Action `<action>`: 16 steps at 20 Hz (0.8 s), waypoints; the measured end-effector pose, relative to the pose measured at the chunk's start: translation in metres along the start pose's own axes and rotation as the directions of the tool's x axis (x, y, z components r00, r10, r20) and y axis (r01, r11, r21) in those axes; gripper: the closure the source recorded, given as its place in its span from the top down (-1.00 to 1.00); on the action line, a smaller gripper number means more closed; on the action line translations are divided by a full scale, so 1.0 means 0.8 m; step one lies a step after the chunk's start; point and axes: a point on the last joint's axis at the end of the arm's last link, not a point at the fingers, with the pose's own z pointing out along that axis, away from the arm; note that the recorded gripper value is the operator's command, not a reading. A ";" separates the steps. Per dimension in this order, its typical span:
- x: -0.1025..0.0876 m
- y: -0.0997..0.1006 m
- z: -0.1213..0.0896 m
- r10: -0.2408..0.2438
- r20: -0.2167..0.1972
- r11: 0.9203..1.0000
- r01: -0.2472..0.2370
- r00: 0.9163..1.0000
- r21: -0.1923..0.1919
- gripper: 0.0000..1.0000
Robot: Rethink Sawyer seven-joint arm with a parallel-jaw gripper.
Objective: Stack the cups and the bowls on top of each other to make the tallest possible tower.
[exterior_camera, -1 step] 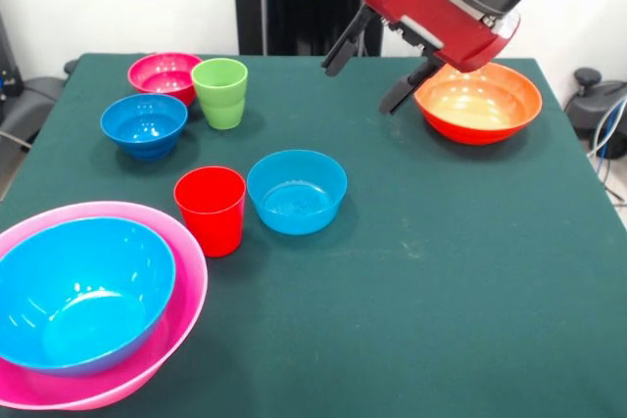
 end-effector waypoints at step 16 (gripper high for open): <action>0.023 0.033 0.031 0.037 0.056 0.999 -0.037 0.998 -0.001 1.00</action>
